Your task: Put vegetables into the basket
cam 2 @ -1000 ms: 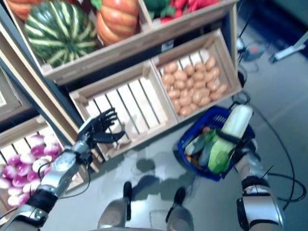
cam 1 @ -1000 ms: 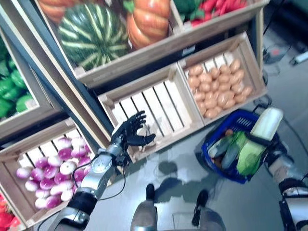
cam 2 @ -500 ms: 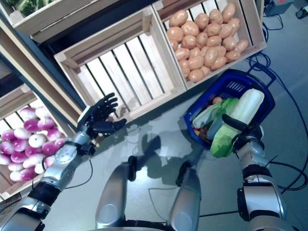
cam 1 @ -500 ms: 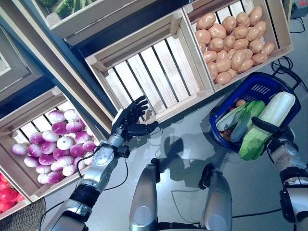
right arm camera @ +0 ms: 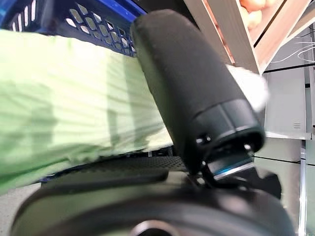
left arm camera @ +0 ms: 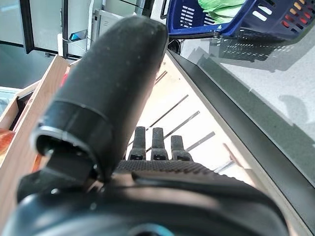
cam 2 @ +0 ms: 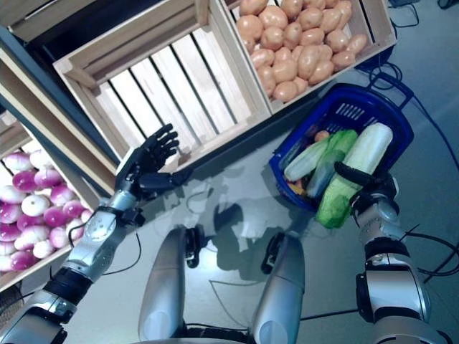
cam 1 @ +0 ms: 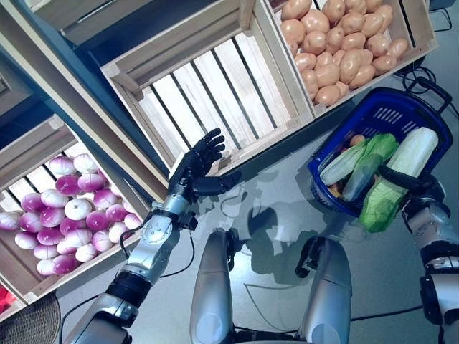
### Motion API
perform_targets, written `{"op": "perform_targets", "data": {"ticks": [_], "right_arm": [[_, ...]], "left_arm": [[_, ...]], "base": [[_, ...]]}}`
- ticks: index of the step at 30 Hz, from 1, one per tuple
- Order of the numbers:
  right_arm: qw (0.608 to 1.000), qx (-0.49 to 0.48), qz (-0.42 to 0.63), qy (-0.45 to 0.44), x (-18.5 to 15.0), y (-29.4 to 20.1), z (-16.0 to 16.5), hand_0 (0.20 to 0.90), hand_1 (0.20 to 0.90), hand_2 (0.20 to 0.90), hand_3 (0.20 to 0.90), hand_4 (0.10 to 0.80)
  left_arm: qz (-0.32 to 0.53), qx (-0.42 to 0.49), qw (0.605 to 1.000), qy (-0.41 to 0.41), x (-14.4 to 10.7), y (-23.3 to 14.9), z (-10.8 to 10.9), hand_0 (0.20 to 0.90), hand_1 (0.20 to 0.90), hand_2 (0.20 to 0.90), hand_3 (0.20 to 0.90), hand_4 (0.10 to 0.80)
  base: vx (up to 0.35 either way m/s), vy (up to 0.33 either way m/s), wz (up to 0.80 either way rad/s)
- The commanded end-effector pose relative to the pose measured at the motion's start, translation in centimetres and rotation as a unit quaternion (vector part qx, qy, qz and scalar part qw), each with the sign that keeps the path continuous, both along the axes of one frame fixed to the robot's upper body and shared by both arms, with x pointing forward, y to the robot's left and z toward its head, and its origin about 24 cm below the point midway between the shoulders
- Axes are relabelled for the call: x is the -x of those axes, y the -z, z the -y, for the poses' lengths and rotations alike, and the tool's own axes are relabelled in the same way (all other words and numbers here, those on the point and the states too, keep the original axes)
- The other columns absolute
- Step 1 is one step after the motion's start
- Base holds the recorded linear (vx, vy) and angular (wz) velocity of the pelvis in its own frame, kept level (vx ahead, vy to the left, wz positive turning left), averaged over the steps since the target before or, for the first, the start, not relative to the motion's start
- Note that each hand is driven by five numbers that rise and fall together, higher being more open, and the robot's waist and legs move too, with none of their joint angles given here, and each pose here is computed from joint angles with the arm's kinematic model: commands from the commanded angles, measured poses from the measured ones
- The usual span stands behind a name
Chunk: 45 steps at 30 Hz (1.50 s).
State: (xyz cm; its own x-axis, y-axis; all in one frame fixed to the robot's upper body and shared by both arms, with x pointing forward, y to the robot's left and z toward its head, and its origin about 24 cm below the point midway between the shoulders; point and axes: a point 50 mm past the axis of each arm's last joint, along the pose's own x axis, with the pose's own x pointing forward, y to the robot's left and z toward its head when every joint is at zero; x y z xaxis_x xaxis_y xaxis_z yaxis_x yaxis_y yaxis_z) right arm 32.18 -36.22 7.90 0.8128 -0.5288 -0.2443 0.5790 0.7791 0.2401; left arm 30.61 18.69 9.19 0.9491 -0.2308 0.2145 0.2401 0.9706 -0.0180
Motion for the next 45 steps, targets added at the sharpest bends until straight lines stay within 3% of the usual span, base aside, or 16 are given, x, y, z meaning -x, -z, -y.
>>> {"op": "perform_targets", "data": {"ticks": [1, 14, 22, 28, 35, 41, 45], "right_arm": [[0.992, 0.051, 0.106, 0.04, 0.4, -6.0, 3.5, 0.9, 0.9, 0.9, 0.9, 0.8], [0.995, 0.063, 0.076, 0.004, 0.8, -5.0, 3.5, 0.9, 0.9, 0.9, 0.9, 0.8], [0.997, 0.039, 0.031, -0.058, 0.8, -0.8, 1.1, 0.9, 0.9, 0.9, 0.9, 0.8], [0.991, -0.008, -0.028, -0.133, 1.5, 4.6, -2.6, 0.9, 0.9, 0.9, 0.9, 0.8], [0.976, -0.073, -0.067, -0.194, 5.7, 11.8, -7.8, 0.9, 0.9, 0.9, 0.9, 0.8], [0.969, -0.153, -0.056, -0.183, 8.0, 14.7, -12.5, 0.9, 0.9, 0.9, 0.9, 0.8], [0.956, -0.172, -0.052, -0.233, 9.1, 15.6, -17.1, 0.9, 0.9, 0.9, 0.9, 0.8]], "left_arm": [[0.136, 0.032, 0.99, 0.029, -0.1, -5.5, 0.4, 0.9, 0.9, 0.9, 0.9, 0.8], [0.119, 0.032, 0.992, 0.034, -0.2, -5.2, -0.5, 0.9, 0.9, 0.9, 0.9, 0.8], [0.076, 0.006, 0.997, 0.031, -0.1, -3.1, -1.0, 0.9, 0.9, 0.9, 0.9, 0.8], [0.012, -0.014, 1.0, 0.023, 0.1, 0.2, -0.4, 0.9, 0.9, 0.9, 0.9, 0.8], [-0.07, -0.017, 0.997, 0.016, 2.3, 5.4, 0.0, 0.9, 0.9, 0.9, 0.9, 0.8], [-0.11, -0.02, 0.994, 0.002, 4.5, 8.4, -0.2, 0.9, 0.9, 0.9, 0.9, 0.8], [-0.156, -0.053, 0.986, -0.013, 6.2, 11.1, 0.1, 0.9, 0.9, 0.9, 0.9, 0.8]], "base": [[-0.049, 0.005, 0.0], [0.024, 0.003, 0.0], [0.094, -0.005, -0.04], [0.199, -0.001, -0.09], [0.173, 0.042, -0.02], [0.067, 0.029, -0.03], [0.04, 0.028, -0.02]]}}
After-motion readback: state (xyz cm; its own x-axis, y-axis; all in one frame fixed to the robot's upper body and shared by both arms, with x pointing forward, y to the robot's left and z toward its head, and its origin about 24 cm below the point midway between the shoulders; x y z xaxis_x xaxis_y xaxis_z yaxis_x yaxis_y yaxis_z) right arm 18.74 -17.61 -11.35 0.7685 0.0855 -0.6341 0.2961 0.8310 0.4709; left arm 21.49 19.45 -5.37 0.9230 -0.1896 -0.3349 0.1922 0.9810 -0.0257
